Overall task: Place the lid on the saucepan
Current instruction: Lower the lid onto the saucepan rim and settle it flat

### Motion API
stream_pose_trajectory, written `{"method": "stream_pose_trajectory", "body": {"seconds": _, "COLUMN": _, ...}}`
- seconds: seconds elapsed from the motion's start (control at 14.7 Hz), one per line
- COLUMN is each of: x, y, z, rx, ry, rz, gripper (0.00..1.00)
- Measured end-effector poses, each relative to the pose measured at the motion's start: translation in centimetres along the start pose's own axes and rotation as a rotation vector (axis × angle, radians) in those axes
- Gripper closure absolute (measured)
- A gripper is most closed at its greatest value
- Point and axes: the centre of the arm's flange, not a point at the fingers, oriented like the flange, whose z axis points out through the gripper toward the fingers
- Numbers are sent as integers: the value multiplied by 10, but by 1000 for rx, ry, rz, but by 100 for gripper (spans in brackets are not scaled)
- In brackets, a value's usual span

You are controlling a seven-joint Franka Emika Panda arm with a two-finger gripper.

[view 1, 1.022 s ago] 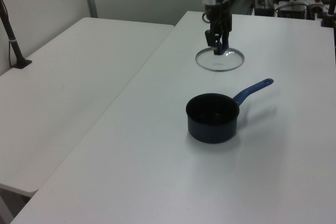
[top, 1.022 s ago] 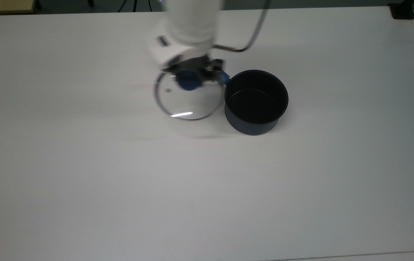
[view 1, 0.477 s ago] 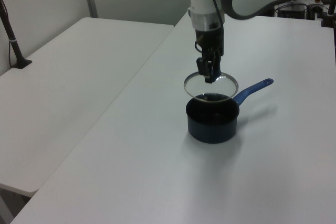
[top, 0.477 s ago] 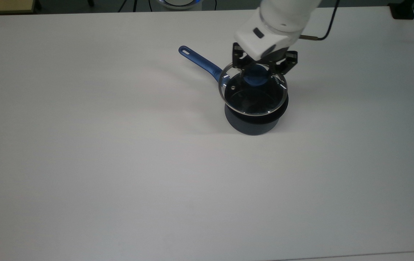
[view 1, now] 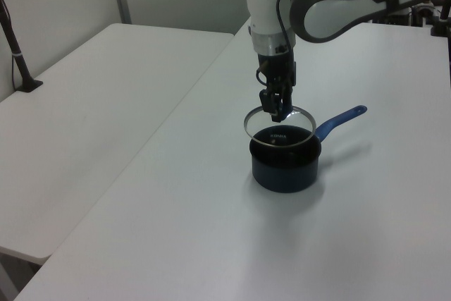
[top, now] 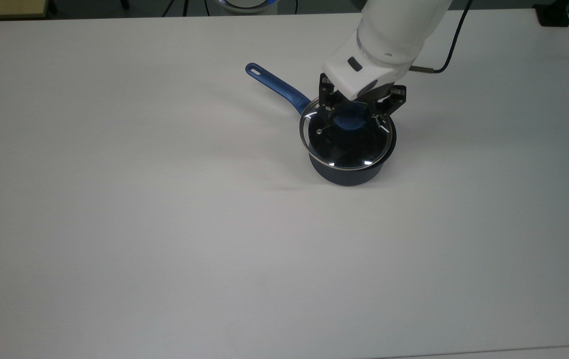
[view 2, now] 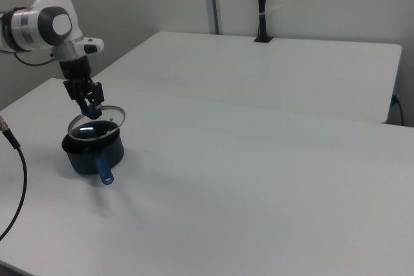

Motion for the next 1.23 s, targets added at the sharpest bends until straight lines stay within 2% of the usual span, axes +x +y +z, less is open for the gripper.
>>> {"method": "stream_pose_trajectory", "body": {"seconds": 0.68, "x": -10, "y": -32, "z": 30, "rx": -31, "ry": -37, "rz": -48, "gripper": 40}}
{"method": "stream_pose_trajectory", "body": {"seconds": 1.23, "x": -13, "y": -36, "z": 32, "rx": -33, "ry": -41, "rz": -65, "gripper": 40}}
